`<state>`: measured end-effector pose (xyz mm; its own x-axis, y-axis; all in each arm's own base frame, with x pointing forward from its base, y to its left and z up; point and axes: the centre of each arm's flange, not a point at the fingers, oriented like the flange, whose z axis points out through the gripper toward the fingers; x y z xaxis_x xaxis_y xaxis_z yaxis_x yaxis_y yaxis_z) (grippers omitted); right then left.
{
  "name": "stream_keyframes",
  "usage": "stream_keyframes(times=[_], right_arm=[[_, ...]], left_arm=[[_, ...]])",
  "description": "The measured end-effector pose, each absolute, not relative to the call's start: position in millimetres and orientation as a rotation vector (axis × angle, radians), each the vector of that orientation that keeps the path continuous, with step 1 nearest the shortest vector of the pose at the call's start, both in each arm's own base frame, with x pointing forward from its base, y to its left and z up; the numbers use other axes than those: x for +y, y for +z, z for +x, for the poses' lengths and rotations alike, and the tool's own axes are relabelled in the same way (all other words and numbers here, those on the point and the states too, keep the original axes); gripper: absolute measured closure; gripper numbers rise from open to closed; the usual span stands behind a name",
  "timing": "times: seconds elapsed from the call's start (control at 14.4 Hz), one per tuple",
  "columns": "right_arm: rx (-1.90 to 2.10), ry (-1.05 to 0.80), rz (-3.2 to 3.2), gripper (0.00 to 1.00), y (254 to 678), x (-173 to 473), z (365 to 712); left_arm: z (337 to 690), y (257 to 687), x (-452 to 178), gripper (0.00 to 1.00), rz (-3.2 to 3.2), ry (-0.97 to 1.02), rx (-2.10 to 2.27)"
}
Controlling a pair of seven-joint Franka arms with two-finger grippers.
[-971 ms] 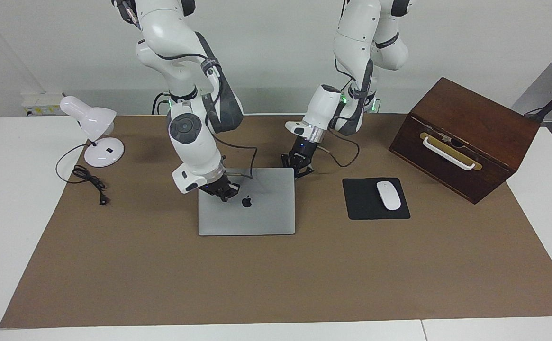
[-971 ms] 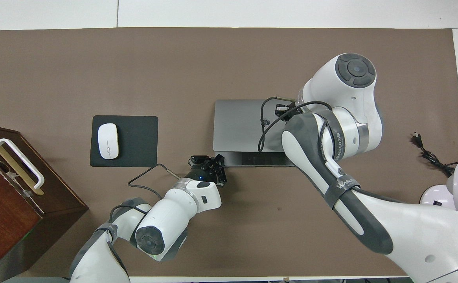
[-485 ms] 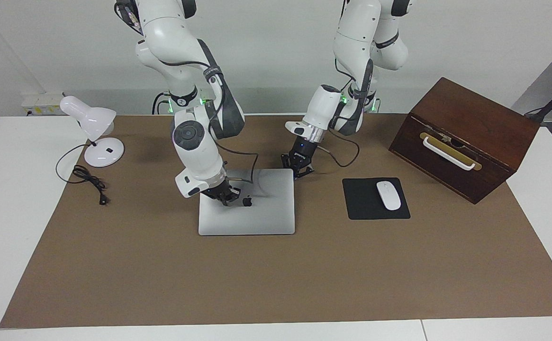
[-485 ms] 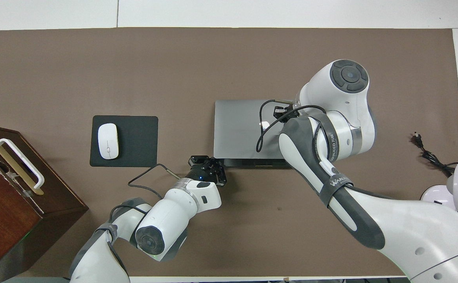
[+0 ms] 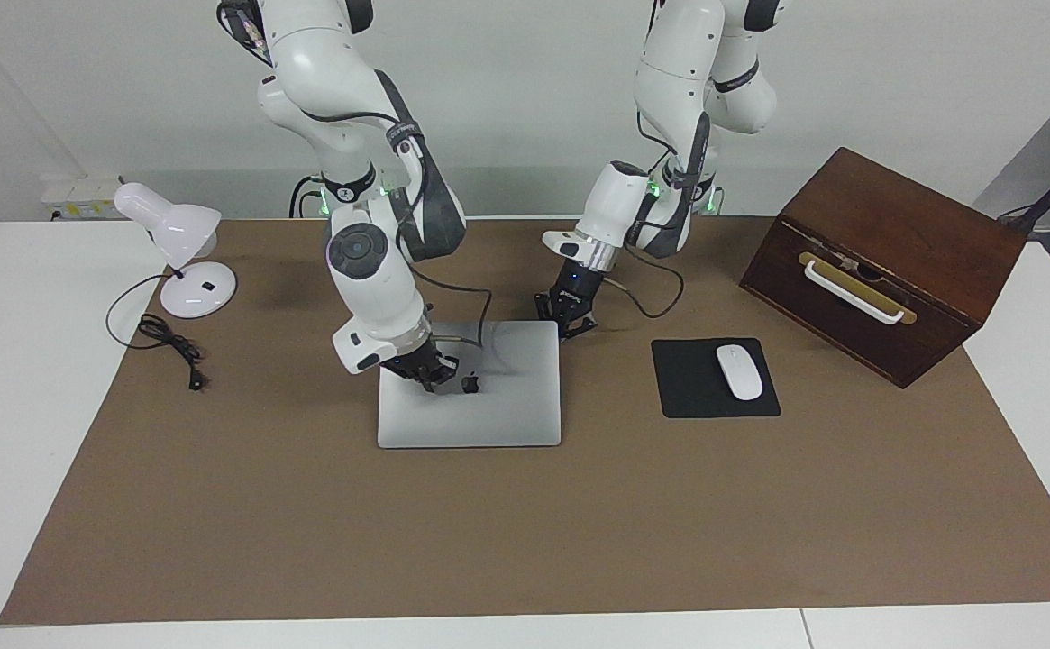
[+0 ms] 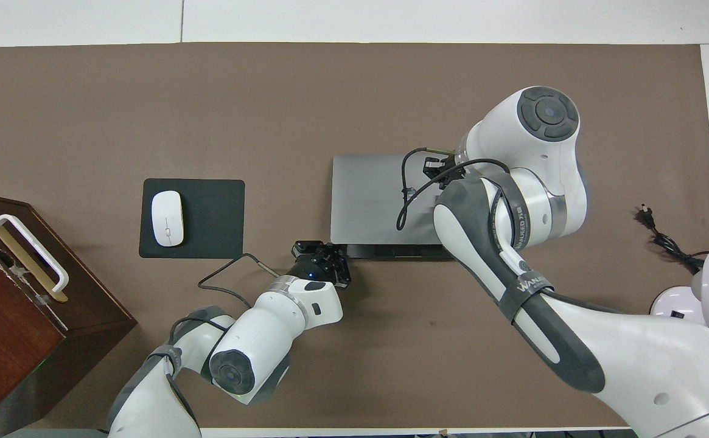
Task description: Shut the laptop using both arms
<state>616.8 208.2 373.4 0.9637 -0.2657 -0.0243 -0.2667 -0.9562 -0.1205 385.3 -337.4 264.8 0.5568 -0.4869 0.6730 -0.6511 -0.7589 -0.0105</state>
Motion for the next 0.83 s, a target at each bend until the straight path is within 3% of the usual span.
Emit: stream_keyframes(times=[0.35, 0.76, 0.83], right_arm=[[0.443, -0.150, -2.940, 0.99, 438.4, 169.7, 632.8], [0.319, -0.228, -2.955, 0.99, 457.4, 118.9, 646.2], [0.314, -0.227, -2.955, 0.91, 457.5, 120.8, 645.8]], left_arm=[[385.2, 264.8, -337.4, 0.99, 2.553, 0.993, -0.951], [385.4, 264.9, -337.4, 0.99, 2.553, 0.994, -0.951], [385.4, 264.9, -337.4, 0.99, 2.553, 0.994, -0.950]])
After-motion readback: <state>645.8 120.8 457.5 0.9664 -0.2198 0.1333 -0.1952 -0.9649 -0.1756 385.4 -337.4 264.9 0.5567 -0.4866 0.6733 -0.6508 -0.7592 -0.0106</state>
